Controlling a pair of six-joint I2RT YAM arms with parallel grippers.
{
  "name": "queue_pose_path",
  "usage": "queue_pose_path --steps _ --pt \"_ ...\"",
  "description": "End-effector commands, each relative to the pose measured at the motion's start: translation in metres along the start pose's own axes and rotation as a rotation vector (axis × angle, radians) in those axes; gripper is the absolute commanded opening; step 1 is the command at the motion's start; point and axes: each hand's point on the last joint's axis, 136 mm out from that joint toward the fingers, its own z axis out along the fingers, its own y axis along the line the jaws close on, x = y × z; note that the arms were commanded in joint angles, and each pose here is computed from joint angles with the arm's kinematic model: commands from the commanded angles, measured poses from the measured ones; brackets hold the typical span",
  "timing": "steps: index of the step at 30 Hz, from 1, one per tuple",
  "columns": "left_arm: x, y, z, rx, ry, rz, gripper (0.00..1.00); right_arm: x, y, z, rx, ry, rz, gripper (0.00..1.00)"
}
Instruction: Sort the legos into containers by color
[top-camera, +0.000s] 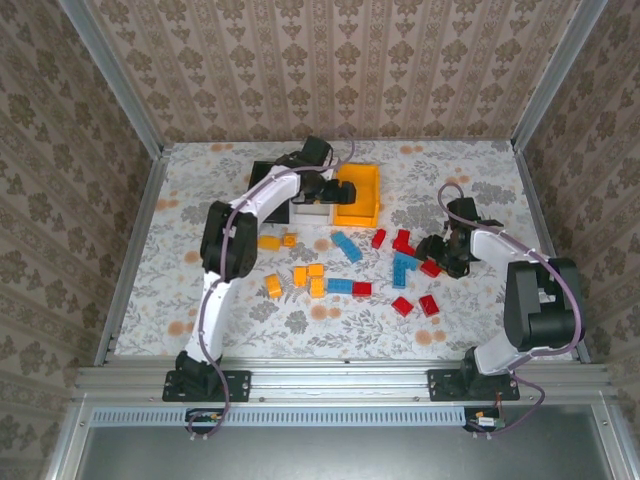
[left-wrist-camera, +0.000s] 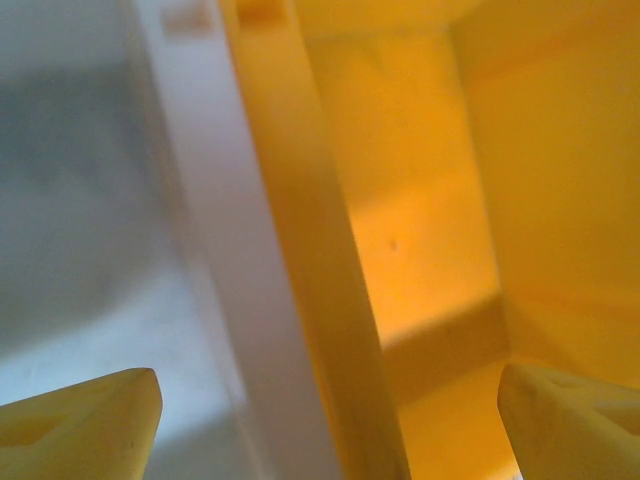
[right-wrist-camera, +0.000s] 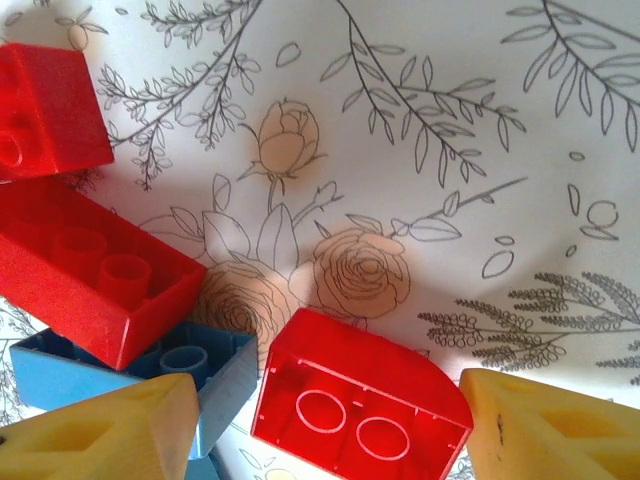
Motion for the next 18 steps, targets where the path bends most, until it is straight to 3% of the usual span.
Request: queue_pose_path --steps 1,9,15,18 --pt "-0.020 -0.016 -0.063 0.021 -0.119 0.018 0.90 0.000 -0.015 0.009 0.079 0.014 0.061 0.68" --pt "0.002 0.001 -0.128 -0.002 -0.182 -0.001 0.91 -0.004 -0.025 0.019 0.142 0.022 0.077 0.65" --pt "0.026 0.030 -0.157 -0.036 -0.218 -0.053 0.91 0.000 -0.028 0.026 0.156 0.043 0.074 0.64" --pt "0.038 0.044 -0.166 -0.053 -0.224 -0.077 0.91 0.001 -0.026 0.028 0.158 0.051 0.065 0.57"
